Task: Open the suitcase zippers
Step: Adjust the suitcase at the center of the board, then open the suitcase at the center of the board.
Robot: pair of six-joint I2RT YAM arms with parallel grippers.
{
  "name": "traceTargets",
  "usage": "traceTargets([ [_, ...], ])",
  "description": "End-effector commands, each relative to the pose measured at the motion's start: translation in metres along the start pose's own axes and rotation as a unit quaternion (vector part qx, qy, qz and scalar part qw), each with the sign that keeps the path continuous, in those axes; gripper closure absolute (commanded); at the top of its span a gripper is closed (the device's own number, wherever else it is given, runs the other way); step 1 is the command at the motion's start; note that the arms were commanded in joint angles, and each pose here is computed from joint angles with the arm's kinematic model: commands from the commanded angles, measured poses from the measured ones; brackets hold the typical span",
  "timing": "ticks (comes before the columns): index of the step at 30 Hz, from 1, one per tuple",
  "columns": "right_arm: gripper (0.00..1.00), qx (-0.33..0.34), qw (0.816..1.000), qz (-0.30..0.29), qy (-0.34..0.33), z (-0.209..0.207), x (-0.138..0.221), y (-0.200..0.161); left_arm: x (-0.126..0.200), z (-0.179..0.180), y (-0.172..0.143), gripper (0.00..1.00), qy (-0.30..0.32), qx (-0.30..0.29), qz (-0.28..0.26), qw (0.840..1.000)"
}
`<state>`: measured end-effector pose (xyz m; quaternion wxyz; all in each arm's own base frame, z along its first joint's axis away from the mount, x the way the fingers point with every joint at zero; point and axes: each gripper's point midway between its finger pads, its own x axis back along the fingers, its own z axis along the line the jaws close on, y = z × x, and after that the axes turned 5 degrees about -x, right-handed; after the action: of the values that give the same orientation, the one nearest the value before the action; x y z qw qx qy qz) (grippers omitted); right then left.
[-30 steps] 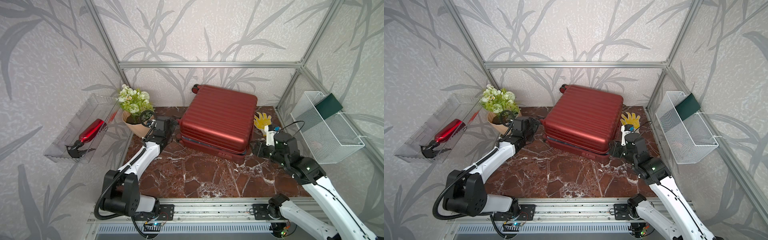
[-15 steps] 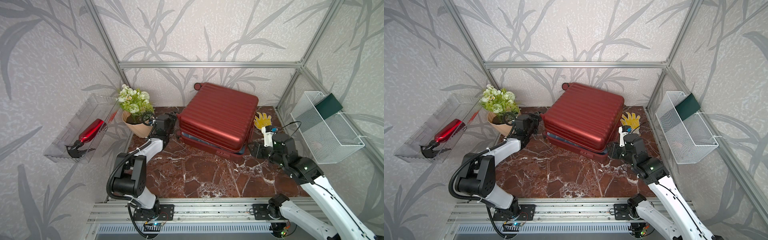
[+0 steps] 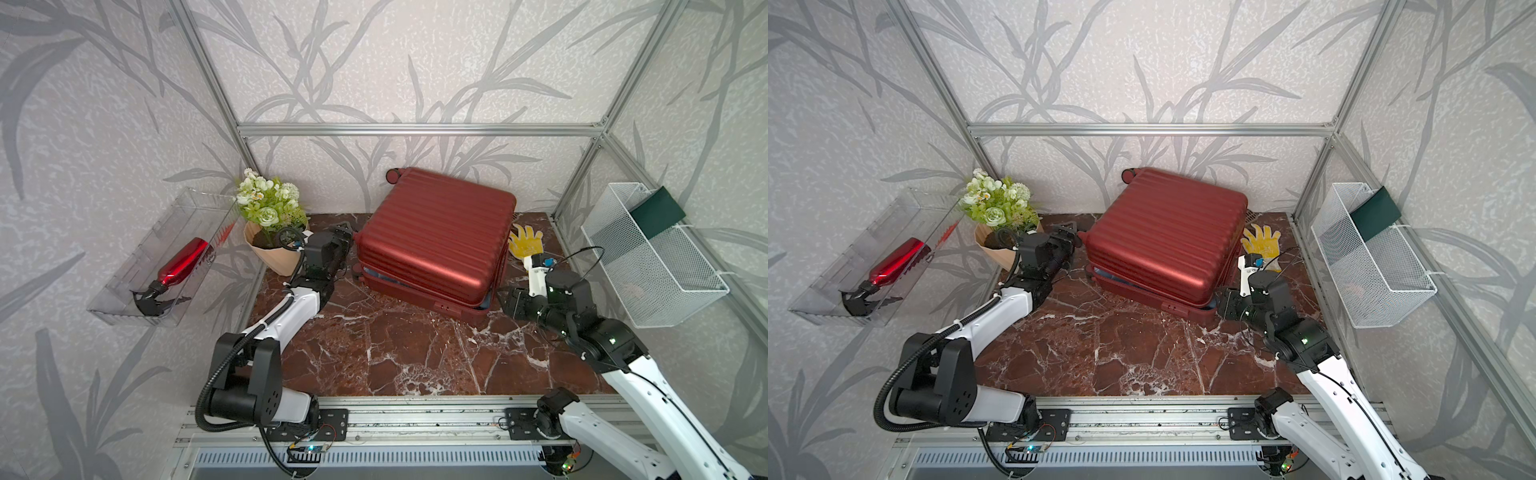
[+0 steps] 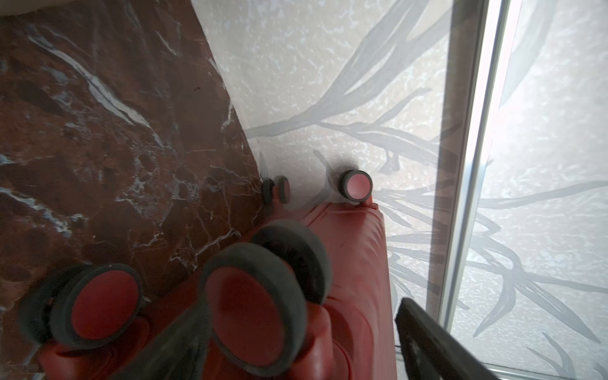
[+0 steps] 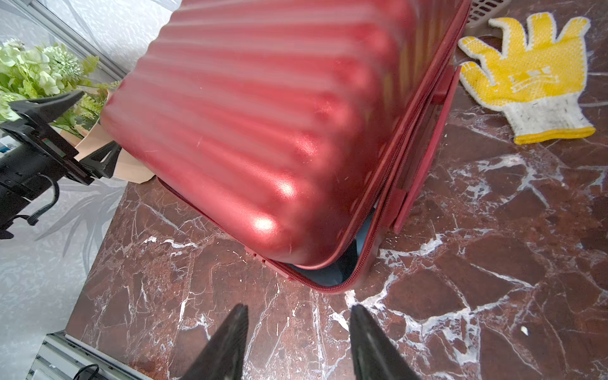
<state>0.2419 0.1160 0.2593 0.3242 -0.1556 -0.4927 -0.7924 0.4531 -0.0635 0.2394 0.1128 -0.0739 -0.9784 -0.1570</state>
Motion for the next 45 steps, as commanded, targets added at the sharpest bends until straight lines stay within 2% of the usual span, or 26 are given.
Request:
traceTargets([
  [1, 0.48, 0.002, 1.000, -0.008, 0.004, 0.002, 0.000, 0.003, 0.009, -0.019, 0.006, 0.12, -0.027, -0.001, -0.005, 1.000],
  [6, 0.48, 0.005, 1.000, -0.015, 0.004, 0.001, 0.001, 0.005, 0.015, -0.027, 0.012, 0.06, -0.018, -0.034, -0.010, 0.999],
  [10, 0.48, -0.002, 1.000, -0.011, 0.008, 0.002, -0.003, 0.003, -0.005, -0.023, 0.009, 0.01, -0.007, -0.031, 0.009, 0.999],
  [16, 0.48, 0.004, 1.000, -0.014, 0.003, 0.001, -0.001, 0.004, -0.043, -0.014, -0.004, 0.02, -0.011, -0.008, 0.039, 0.999],
  [18, 0.49, 0.006, 1.000, -0.015, -0.001, 0.000, 0.001, 0.005, -0.054, -0.013, -0.009, 0.07, -0.015, 0.000, 0.050, 0.999],
  [22, 0.48, 0.007, 1.000, -0.012, 0.002, 0.001, 0.000, 0.004, -0.068, -0.023, -0.007, 0.23, -0.040, 0.015, 0.046, 0.998],
  [25, 0.49, 0.013, 1.000, -0.009, 0.021, 0.008, 0.001, 0.004, -0.069, -0.039, -0.002, 0.47, -0.064, 0.017, 0.036, 0.997],
  [29, 0.50, 0.032, 0.999, -0.009, 0.033, 0.014, 0.006, 0.005, -0.054, -0.062, 0.004, 0.69, -0.082, -0.004, 0.021, 0.996],
  [35, 0.50, 0.060, 0.998, 0.006, 0.013, 0.009, 0.012, 0.002, -0.004, -0.077, 0.021, 0.75, -0.069, -0.030, -0.037, 0.996],
  [38, 0.51, 0.094, 0.995, 0.029, 0.029, 0.018, 0.015, -0.008, 0.019, -0.081, 0.023, 0.76, -0.067, -0.036, -0.052, 0.996],
  [42, 0.53, 0.178, 0.979, 0.060, 0.072, 0.047, 0.033, -0.027, 0.048, -0.089, 0.027, 0.76, -0.066, -0.050, -0.074, 0.994],
  [45, 0.55, 0.252, 0.961, 0.071, 0.095, 0.062, 0.055, -0.040, 0.072, -0.104, 0.030, 0.78, -0.075, -0.063, -0.095, 0.991],
])
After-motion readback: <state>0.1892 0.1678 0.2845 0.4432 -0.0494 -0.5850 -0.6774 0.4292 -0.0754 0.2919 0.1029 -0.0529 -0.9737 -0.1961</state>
